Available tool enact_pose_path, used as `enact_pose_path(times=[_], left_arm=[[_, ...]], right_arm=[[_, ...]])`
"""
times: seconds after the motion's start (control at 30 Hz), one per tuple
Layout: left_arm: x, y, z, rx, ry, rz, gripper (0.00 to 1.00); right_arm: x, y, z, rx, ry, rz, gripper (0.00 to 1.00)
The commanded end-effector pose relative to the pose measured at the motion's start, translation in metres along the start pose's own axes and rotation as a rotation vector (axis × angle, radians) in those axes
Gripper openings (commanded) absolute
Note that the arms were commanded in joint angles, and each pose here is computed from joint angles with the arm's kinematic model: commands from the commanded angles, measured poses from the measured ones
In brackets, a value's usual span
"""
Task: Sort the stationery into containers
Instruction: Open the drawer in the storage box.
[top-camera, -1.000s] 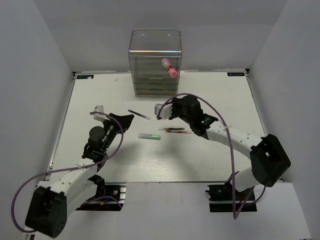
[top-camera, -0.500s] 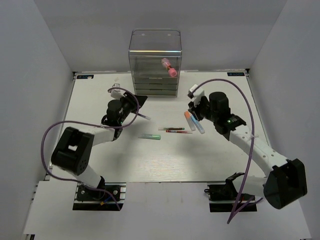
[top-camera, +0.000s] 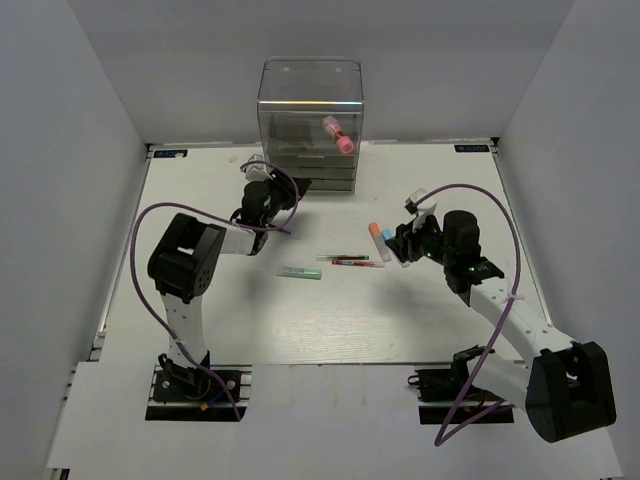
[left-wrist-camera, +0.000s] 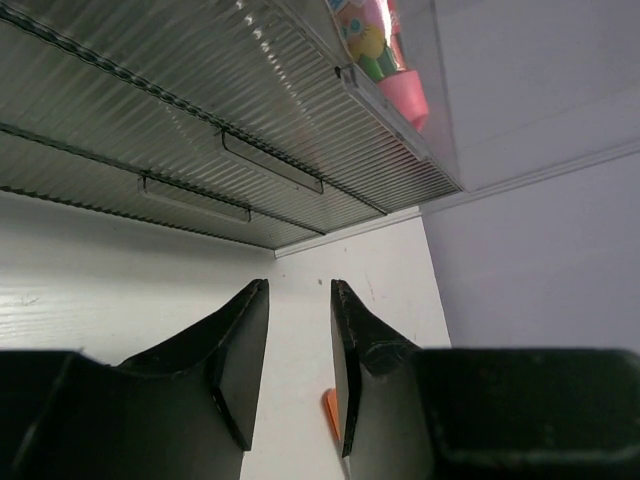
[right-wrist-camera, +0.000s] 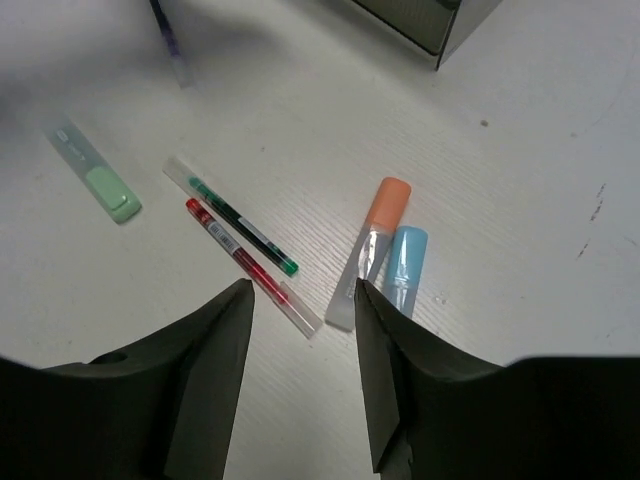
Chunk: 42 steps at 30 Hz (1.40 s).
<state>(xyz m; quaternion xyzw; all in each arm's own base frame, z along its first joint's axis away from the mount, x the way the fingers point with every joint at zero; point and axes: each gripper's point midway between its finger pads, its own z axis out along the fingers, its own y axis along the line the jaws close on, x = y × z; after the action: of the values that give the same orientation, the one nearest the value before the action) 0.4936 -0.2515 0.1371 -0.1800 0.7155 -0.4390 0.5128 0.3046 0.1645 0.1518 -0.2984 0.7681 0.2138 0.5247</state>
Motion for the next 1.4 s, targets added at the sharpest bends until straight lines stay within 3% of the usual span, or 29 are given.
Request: enact_pose_path(times=[0.0, 0.47, 0.67, 1.0, 1.27, 1.37], left_arm=[[-0.013, -0.016, 0.016, 0.022, -0.051, 0.017, 0.42], [-0.013, 0.005, 0.055, -0.052, -0.151, -0.046, 0.47], [-0.023, 0.01, 0.056, -0.071, -0.248, -0.122, 0.47], [-0.031, 0.006, 0.055, -0.031, -0.306, -0.193, 0.47], [-0.031, 0.012, 0.065, -0.058, -0.31, -0.233, 0.42], [-0.028, 0.017, 0.068, -0.067, -0.315, -0.257, 0.36]], right_arm=[[-0.036, -0.002, -0.006, -0.018, -0.135, -0.038, 0.51], [-0.037, -0.012, -0.019, 0.006, -0.164, -0.039, 0.53], [-0.038, -0.012, -0.021, 0.004, -0.173, -0.059, 0.53], [-0.034, -0.01, -0.02, -0.004, -0.171, -0.065, 0.53], [-0.034, -0.01, -0.021, -0.002, -0.171, -0.069, 0.53], [-0.035, -0.011, -0.021, 0.001, -0.175, -0.072, 0.53]])
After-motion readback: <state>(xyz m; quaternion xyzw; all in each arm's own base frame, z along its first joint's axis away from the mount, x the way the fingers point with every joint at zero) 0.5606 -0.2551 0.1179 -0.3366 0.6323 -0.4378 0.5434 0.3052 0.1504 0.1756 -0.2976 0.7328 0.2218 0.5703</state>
